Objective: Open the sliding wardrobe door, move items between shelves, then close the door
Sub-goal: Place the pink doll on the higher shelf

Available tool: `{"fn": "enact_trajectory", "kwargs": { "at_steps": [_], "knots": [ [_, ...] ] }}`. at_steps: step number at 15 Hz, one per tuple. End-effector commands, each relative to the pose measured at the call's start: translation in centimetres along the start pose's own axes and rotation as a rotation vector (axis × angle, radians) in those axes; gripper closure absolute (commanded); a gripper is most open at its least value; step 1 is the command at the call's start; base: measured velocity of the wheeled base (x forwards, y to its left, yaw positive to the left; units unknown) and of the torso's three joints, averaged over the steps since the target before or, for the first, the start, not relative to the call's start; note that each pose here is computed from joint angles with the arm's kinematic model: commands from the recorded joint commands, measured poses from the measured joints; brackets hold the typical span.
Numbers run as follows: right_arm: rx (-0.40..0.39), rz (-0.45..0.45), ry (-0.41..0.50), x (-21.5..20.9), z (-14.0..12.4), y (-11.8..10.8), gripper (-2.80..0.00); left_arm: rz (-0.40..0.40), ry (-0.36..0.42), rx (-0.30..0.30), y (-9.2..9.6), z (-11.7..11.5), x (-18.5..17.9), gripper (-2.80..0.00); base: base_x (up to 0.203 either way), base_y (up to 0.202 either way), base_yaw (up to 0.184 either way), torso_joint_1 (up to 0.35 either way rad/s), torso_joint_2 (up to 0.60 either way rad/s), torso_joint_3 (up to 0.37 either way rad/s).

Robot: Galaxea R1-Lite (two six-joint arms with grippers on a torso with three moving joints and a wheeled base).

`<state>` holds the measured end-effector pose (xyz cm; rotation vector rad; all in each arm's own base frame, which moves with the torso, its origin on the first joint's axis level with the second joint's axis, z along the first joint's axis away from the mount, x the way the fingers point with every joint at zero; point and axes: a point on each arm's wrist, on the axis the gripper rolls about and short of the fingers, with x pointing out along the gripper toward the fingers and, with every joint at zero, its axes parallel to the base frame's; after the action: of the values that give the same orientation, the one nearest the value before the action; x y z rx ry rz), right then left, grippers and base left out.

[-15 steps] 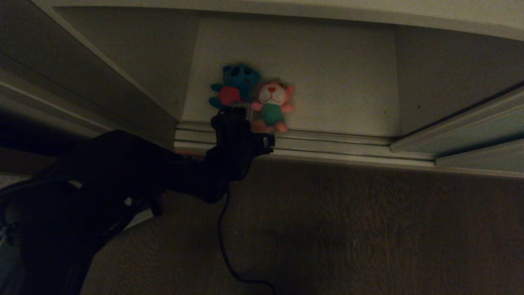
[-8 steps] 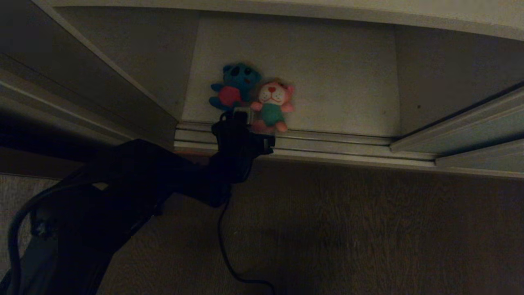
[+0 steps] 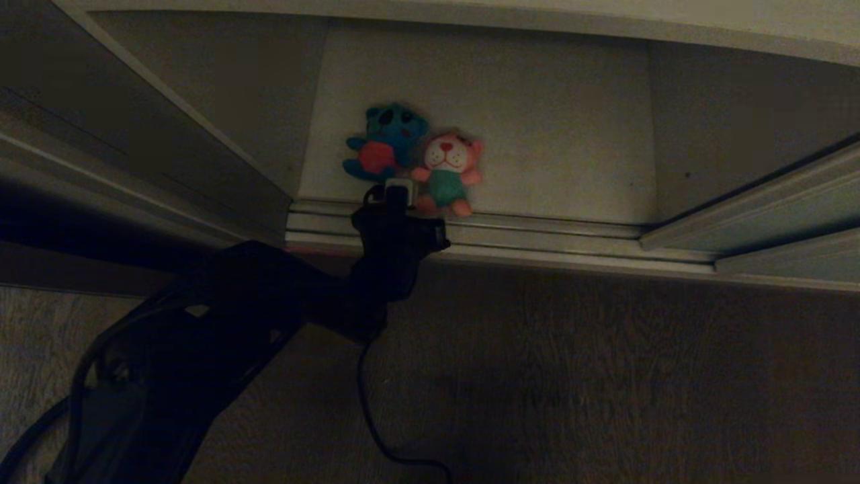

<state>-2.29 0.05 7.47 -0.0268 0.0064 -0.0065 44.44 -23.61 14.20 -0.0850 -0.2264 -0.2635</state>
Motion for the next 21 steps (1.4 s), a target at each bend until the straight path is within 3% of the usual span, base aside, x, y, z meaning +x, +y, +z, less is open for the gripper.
{"fn": "enact_trajectory", "kwargs": {
  "at_steps": [1,3,7,10,13,16,18,21],
  "knots": [
    [-0.001,0.001,0.004,0.0,-0.1,0.0,0.0,0.009,-0.013,0.001,0.3,-0.7,0.6,0.0,0.0,0.0,0.0,0.0,0.0,0.0],
    [-0.001,0.001,0.004,0.0,-0.1,0.0,0.0,-0.003,0.005,-0.002,0.3,-2.0,0.8,0.0,0.0,0.0,0.0,0.0,0.0,0.0],
    [-0.001,0.001,0.004,0.0,-0.1,0.0,0.0,-0.022,-0.009,-0.017,0.2,-0.1,0.8,0.0,0.0,0.0,0.0,0.0,0.0,0.0],
    [-0.001,0.001,0.004,0.0,-0.1,0.0,0.0,-0.016,-0.034,-0.035,0.3,2.1,0.5,0.0,0.0,0.0,0.0,0.0,0.0,0.0],
    [-0.001,0.001,0.004,0.0,-0.1,0.0,0.0,-0.019,-0.064,-0.057,0.4,7.0,-0.7,0.0,0.0,0.0,0.0,0.0,0.0,0.0],
    [-0.001,0.001,0.004,0.0,-0.1,0.0,0.0,-0.037,0.042,-0.043,-0.7,7.3,-2.2,0.0,0.0,0.0,0.0,0.0,0.0,0.0],
    [-0.001,0.001,0.004,0.0,-0.1,0.0,0.0,0.007,0.031,-0.05,-1.8,7.7,-2.6,0.0,0.0,0.0,0.0,0.0,0.0,0.0],
    [-0.001,0.001,0.004,0.0,-0.1,0.0,0.0,-0.026,0.061,-0.029,-2.1,7.9,-3.6,0.0,0.0,0.0,0.0,0.0,0.0,0.0]
  ]
}}
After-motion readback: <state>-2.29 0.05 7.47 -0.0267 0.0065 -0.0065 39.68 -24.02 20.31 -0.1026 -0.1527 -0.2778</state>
